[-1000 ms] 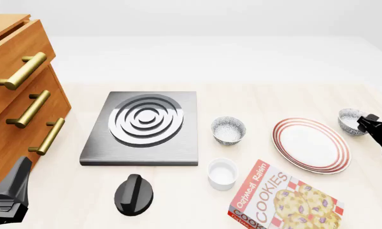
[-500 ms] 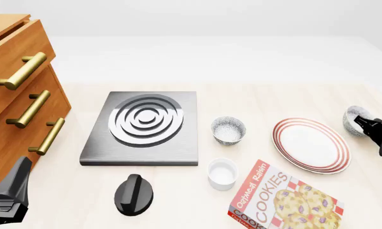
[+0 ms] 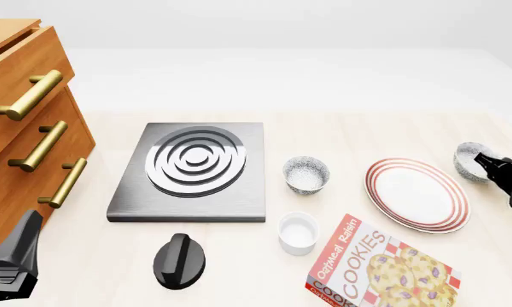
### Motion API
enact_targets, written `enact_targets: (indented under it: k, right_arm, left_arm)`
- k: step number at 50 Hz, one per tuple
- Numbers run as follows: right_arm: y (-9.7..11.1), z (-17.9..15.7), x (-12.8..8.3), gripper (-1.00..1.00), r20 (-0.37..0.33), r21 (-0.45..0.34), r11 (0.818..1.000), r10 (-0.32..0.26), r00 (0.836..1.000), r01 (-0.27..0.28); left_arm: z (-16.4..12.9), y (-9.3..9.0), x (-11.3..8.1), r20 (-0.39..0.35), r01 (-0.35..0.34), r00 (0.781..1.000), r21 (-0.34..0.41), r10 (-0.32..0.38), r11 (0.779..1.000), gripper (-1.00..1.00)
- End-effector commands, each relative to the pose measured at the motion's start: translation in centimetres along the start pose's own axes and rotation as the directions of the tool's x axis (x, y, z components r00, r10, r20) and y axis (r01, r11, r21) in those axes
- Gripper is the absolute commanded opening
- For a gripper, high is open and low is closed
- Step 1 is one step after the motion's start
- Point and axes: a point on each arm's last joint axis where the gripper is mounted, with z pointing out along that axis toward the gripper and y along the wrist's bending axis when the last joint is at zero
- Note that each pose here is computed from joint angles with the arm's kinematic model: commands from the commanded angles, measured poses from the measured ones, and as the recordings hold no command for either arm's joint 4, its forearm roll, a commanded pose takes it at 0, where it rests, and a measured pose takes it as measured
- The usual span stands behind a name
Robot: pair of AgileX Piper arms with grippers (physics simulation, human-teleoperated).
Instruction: Pick the akita bowl next to the plate and place it on the plate.
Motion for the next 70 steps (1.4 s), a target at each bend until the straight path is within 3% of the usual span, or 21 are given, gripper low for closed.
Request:
enact_targets:
  k: [1,31,70]
  right_arm:
    - [0.6,-1.2,-0.1,-1.0,-0.024,-0.01,1.0,0.022,0.999,-0.023]
    - [2.2,-5.0,-4.0,-1.0,0.043,-0.049,0.997,0.067,0.997,-0.065]
    - [4.5,-10.1,-5.6,-1.0,0.081,-0.117,0.991,0.075,0.994,-0.065]
  left_arm:
    - [0.0,0.0,0.0,0.0,0.0,1.0,0.0,0.0,1.0,1.0]
    - [0.0,0.0,0.0,0.0,0.0,1.0,0.0,0.0,1.0,1.0]
    - [0.0,0.0,0.0,0.0,0.0,1.0,0.0,0.0,1.0,1.0]
